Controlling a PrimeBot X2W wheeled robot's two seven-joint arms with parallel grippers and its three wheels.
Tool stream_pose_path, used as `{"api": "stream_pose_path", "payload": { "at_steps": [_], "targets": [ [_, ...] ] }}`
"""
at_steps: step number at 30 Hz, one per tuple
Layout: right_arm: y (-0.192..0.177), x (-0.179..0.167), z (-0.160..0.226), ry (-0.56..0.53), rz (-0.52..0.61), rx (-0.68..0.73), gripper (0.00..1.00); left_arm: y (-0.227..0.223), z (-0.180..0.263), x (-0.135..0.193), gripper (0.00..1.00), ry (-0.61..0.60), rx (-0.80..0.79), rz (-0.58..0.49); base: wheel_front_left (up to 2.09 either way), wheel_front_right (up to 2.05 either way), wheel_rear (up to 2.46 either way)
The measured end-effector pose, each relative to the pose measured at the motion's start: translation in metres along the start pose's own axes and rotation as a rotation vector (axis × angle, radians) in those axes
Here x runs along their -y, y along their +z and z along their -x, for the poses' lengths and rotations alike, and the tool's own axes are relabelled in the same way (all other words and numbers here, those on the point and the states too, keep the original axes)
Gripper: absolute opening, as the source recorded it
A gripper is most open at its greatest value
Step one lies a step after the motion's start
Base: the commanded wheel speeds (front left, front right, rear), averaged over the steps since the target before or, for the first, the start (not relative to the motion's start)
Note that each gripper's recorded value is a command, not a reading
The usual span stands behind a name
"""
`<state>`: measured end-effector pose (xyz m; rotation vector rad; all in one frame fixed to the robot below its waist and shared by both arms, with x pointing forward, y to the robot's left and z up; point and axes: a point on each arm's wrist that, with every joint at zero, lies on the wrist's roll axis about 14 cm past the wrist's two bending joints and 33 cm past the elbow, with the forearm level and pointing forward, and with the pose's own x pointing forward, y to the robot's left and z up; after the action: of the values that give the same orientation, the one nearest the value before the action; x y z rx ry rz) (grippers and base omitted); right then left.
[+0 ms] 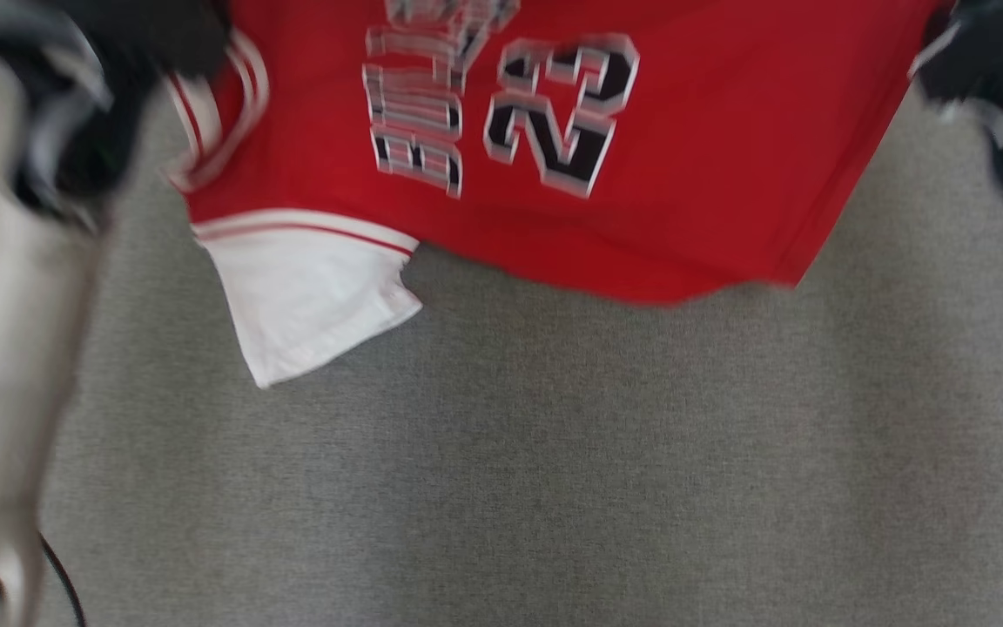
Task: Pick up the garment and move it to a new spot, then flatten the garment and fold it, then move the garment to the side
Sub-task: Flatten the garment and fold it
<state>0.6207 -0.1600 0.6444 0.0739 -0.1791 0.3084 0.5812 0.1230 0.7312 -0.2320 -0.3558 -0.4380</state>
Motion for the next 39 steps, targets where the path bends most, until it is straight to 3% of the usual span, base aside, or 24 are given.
{"api": "stream_pose_path", "payload": {
  "at_steps": [4,8,10,16,20,31,39],
  "targets": [
    [0.044,0.020,-0.033,-0.022,-0.013,0.084,0.00,0.041,-0.058,-0.001,0.00,-0.033,0.062,-0.126,0.00,0.00,0.00],
    [0.075,0.052,-0.055,-0.082,-0.005,0.137,0.00,0.078,-0.102,-0.001,0.00,-0.037,0.151,-0.173,0.00,0.00,0.00],
    [0.087,0.066,-0.063,-0.116,-0.014,0.163,0.00,0.082,-0.120,0.004,0.00,-0.048,0.159,-0.221,0.00,0.00,0.00],
    [0.100,0.094,-0.076,-0.180,0.035,0.171,0.00,0.074,-0.150,0.007,0.00,-0.052,0.172,-0.217,0.00,0.00,0.00],
    [0.098,0.101,-0.087,-0.199,0.103,0.149,0.00,0.051,-0.163,-0.002,0.00,-0.035,0.135,-0.248,0.00,0.00,0.00],
    [0.056,0.105,-0.105,-0.207,0.111,0.087,0.00,-0.006,-0.174,-0.026,0.00,-0.003,0.070,-0.222,0.00,0.00,0.00],
    [0.047,0.101,-0.109,-0.198,0.126,0.070,0.00,-0.019,-0.174,-0.029,0.00,-0.006,0.049,-0.233,0.00,0.00,0.00]
  ]
}}
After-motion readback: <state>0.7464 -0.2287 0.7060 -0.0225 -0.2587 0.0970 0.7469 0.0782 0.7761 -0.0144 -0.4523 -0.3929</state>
